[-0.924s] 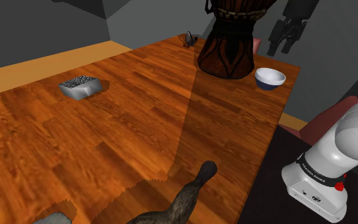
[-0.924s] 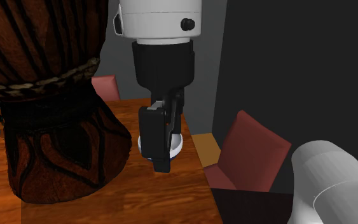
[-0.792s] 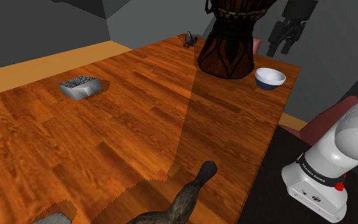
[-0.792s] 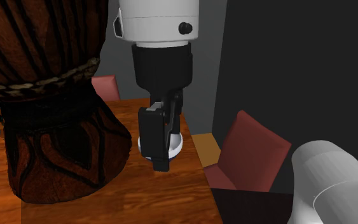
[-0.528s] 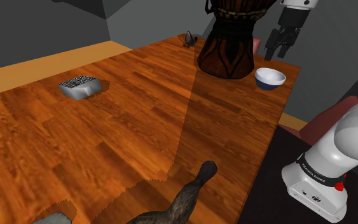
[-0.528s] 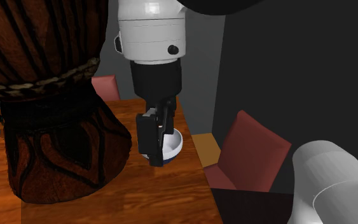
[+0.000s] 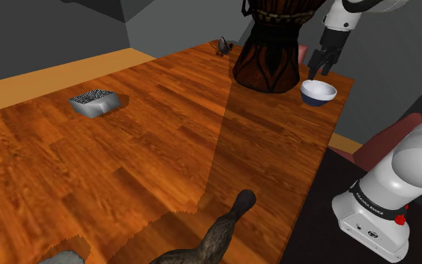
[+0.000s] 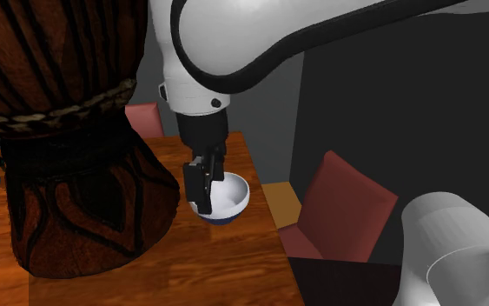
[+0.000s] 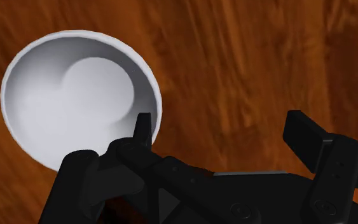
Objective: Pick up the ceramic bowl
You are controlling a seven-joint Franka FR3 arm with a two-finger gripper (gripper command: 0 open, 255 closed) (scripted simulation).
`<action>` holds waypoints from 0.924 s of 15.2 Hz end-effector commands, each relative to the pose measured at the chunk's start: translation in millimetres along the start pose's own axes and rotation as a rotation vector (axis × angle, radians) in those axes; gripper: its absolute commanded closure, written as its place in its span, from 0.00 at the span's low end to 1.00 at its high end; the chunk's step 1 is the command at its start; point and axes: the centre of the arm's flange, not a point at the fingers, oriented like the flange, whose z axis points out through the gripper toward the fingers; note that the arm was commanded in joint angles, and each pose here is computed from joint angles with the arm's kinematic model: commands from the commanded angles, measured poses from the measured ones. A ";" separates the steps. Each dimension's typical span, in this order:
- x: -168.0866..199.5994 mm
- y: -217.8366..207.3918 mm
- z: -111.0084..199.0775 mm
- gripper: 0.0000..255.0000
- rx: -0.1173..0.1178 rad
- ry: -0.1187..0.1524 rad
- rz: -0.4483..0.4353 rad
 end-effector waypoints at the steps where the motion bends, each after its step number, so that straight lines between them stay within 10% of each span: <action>1: 10.3 18.2 12.2 0.00 -0.007 -0.001 -0.005; 13: 23.8 39.1 66.1 0.00 -0.013 -0.004 -0.009; 14: 23.6 39.0 66.0 1.00 -0.013 -0.004 -0.009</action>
